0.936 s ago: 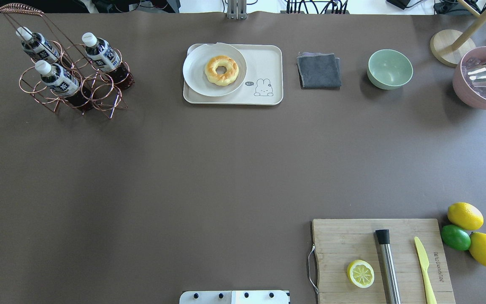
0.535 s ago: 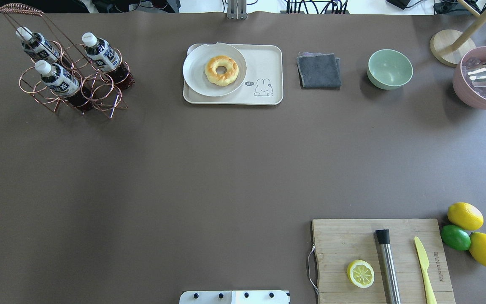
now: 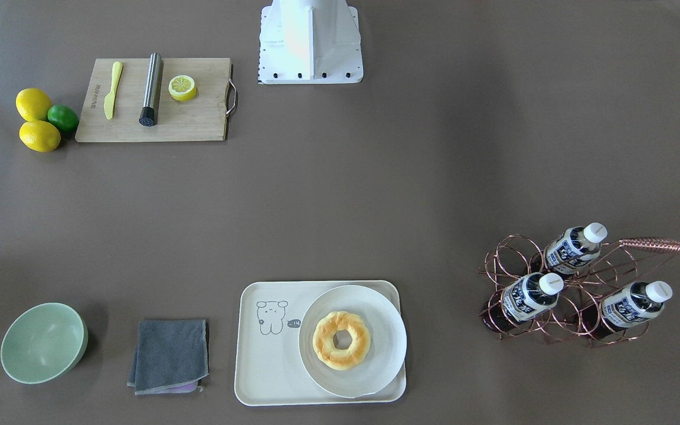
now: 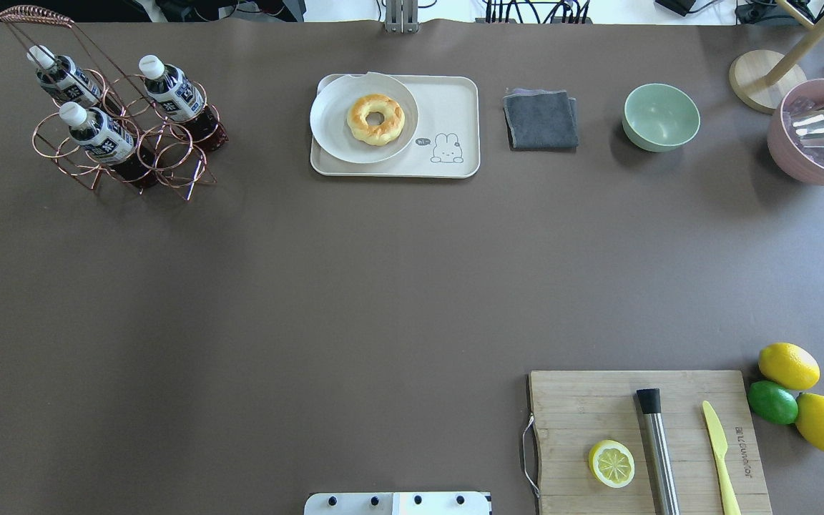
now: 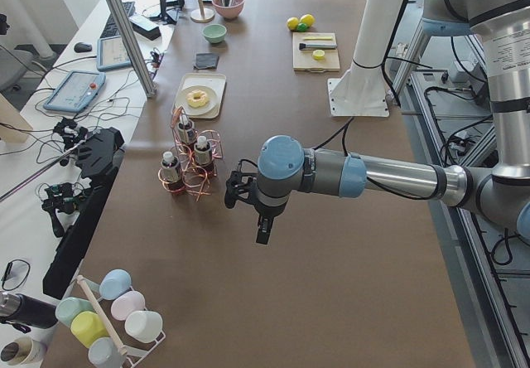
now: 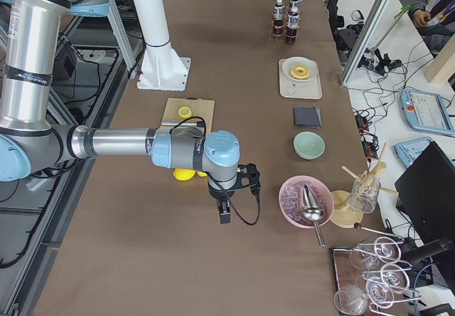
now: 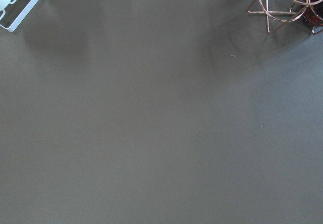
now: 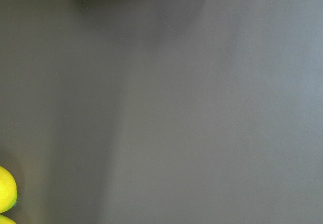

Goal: Place tea on tray

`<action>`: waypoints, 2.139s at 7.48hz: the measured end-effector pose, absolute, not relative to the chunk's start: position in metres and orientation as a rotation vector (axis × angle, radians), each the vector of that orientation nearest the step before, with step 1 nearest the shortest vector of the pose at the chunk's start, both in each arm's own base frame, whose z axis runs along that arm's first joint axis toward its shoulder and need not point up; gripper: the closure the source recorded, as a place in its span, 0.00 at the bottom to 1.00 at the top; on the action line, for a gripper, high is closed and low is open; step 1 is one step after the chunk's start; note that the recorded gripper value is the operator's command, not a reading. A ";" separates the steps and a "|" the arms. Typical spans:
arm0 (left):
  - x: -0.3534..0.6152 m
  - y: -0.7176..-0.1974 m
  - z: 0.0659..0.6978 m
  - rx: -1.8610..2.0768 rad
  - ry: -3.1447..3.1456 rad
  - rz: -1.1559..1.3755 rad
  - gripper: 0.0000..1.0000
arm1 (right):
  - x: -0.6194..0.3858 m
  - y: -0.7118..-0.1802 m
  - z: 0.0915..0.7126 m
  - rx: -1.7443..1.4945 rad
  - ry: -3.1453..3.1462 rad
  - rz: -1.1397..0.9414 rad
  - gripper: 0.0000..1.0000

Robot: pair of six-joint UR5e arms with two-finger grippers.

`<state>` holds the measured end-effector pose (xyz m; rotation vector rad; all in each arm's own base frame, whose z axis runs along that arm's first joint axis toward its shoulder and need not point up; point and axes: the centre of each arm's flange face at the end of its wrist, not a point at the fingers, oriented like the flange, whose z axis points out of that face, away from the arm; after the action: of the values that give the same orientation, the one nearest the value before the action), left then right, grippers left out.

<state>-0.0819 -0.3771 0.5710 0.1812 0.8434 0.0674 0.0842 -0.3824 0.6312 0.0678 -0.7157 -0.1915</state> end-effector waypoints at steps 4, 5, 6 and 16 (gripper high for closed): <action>-0.089 -0.364 0.551 0.224 0.836 0.061 0.03 | 0.084 -0.386 0.627 0.101 -0.712 -0.201 0.00; -0.090 -0.365 0.550 0.227 0.833 0.062 0.03 | 0.084 -0.386 0.622 0.111 -0.711 -0.204 0.00; -0.090 -0.365 0.548 0.231 0.834 0.064 0.03 | 0.084 -0.387 0.618 0.118 -0.710 -0.207 0.00; -0.088 -0.365 0.533 0.292 0.836 0.093 0.03 | 0.084 -0.383 0.617 0.120 -0.714 -0.210 0.00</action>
<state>-0.0876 -0.3651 0.5332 0.2919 0.8362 0.0933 0.0840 -0.3825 0.6175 0.1197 -0.7139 -0.2099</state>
